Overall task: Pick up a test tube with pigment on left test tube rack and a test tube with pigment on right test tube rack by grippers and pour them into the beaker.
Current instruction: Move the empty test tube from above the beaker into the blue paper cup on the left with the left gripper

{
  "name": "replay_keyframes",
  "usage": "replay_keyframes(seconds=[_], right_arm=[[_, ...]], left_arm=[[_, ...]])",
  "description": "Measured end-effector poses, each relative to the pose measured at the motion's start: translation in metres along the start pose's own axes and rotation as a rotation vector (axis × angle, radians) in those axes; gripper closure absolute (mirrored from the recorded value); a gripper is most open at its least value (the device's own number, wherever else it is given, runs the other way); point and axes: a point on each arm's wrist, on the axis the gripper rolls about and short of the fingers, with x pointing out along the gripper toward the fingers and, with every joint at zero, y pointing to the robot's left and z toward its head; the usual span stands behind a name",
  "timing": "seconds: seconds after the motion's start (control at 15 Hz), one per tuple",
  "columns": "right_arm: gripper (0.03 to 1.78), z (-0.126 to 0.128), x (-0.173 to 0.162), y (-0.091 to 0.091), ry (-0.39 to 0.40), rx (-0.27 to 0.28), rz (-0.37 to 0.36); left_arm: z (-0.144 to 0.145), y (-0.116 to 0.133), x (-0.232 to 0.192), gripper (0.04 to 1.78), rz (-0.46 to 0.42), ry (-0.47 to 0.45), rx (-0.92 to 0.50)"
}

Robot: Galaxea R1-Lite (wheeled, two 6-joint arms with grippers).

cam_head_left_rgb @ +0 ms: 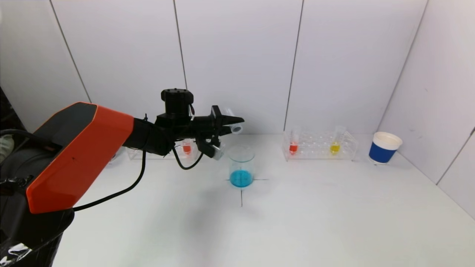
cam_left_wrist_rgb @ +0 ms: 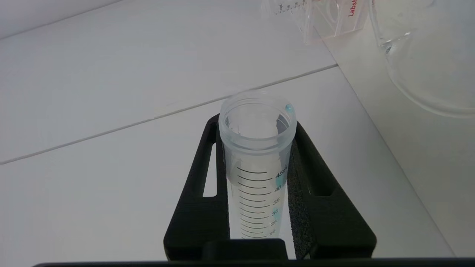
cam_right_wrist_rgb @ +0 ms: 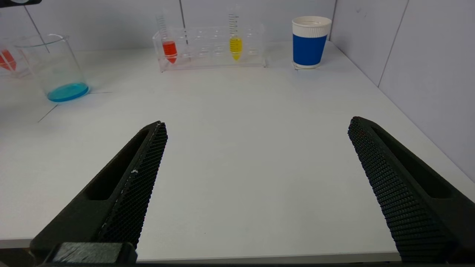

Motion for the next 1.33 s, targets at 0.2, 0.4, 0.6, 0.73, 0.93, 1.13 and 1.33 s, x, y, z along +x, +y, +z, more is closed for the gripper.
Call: replay_keyframes(seconds=[0.2,0.4,0.6,0.73,0.93,1.13,1.33], right_arm=[[0.04,0.000,0.000,0.000,0.000,0.000,0.000],[0.04,0.000,0.000,0.000,0.000,0.000,0.000],[0.04,0.000,0.000,0.000,0.000,0.000,0.000],[0.04,0.000,0.000,0.000,0.000,0.000,0.000],[0.04,0.000,0.000,0.000,0.000,0.000,0.000],[0.04,0.000,0.000,0.000,0.000,0.000,0.001],[0.04,0.000,0.000,0.000,0.000,0.000,0.001]], left_arm=[[0.000,-0.001,0.000,1.36,0.000,0.010,-0.072],[0.000,0.005,-0.002,1.36,0.014,0.035,-0.187],[-0.003,0.020,-0.006,1.36,0.096,0.119,-0.292],[0.000,0.031,-0.009,1.36,0.182,0.207,-0.362],[0.011,0.050,-0.019,1.36,0.288,0.319,-0.461],[0.014,0.075,-0.032,1.36,0.384,0.418,-0.580],[0.017,0.107,-0.047,1.36,0.517,0.533,-0.701]])
